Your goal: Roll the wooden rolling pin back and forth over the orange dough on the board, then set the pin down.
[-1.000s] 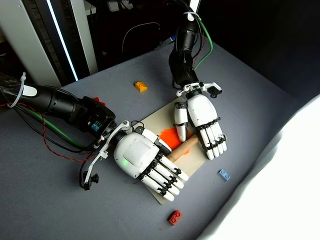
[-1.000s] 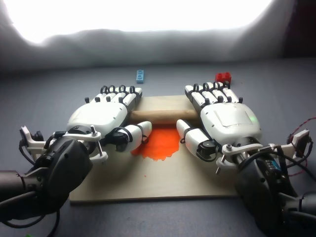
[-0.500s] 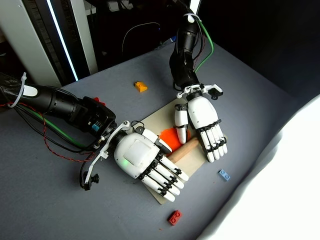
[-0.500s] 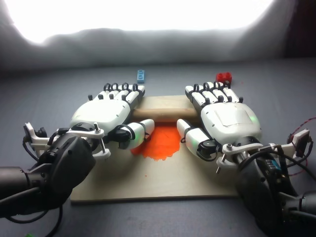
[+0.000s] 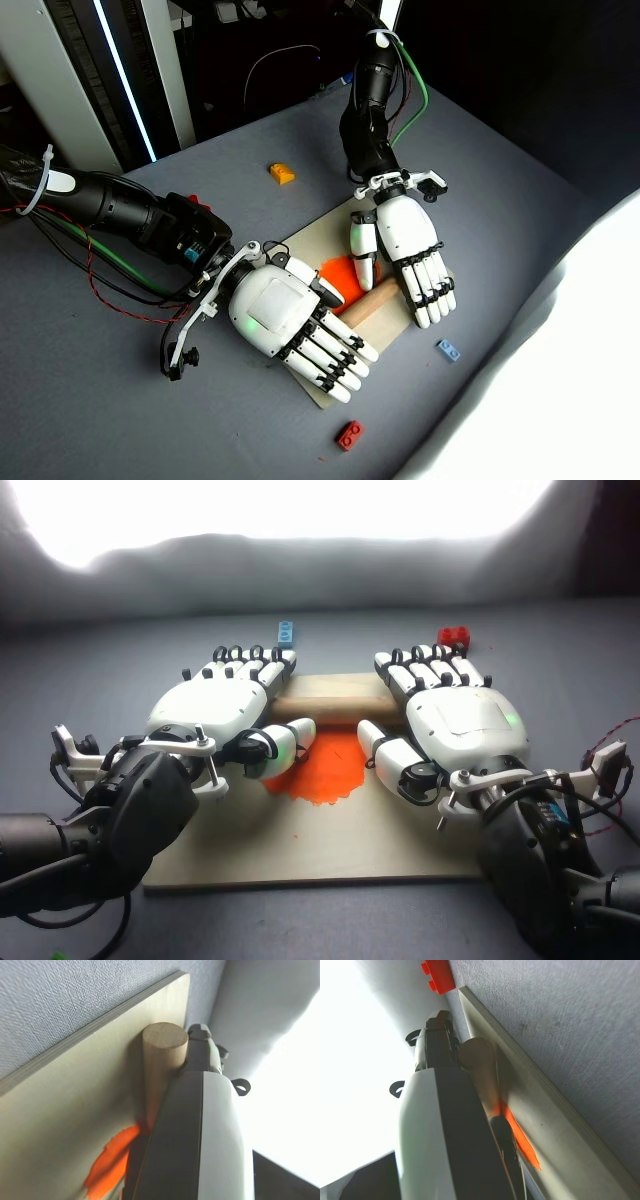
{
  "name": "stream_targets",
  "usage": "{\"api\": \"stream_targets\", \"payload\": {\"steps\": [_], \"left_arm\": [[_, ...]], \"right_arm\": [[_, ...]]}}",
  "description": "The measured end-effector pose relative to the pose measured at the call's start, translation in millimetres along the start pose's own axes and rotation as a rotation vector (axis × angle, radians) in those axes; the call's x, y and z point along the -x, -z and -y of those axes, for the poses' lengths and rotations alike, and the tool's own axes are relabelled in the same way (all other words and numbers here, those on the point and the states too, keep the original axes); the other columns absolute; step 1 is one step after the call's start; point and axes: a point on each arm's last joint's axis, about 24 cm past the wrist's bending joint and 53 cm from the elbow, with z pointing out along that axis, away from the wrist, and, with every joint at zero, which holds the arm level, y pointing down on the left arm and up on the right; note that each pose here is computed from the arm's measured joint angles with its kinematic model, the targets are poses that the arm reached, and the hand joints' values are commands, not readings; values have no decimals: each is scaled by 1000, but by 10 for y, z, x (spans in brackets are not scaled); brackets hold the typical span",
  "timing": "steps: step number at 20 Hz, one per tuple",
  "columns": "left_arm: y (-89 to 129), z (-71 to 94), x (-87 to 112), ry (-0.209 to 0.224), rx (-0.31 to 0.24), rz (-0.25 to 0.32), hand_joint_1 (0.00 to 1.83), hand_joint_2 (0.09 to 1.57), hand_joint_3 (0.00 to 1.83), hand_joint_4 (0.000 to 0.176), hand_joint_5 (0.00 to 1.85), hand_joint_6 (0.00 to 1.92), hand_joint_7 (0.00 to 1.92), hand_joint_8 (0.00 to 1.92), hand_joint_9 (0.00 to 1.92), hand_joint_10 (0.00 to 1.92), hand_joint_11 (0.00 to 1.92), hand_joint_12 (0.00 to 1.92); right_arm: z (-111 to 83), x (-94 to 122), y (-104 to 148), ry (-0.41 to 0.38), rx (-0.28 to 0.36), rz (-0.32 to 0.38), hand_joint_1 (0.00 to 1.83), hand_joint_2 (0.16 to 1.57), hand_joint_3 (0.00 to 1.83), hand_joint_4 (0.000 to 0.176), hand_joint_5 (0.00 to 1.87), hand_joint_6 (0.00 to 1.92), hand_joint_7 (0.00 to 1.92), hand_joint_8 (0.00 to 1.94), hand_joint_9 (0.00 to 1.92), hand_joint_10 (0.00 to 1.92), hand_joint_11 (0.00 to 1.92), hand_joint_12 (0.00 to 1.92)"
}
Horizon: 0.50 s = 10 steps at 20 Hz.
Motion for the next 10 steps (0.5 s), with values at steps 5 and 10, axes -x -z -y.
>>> {"api": "stream_targets", "payload": {"steps": [5, 10], "left_arm": [[8, 5, -13, -1, 1, -2, 0, 1543, 1, 0, 0, 0, 0, 0, 0, 0, 0, 0], [32, 9, -17, -9, 4, -7, 0, 1542, 0, 0, 0, 0, 0, 0, 0, 0, 0, 0]], "right_arm": [[-4, -3, 9, -4, 0, -3, 0, 1568, 8, 0, 166, 1, 163, 1, 124, 2, 0, 245], [-17, -27, 39, -6, 3, -11, 0, 1569, 8, 0, 164, 3, 158, 2, 115, 2, 0, 193]]}}
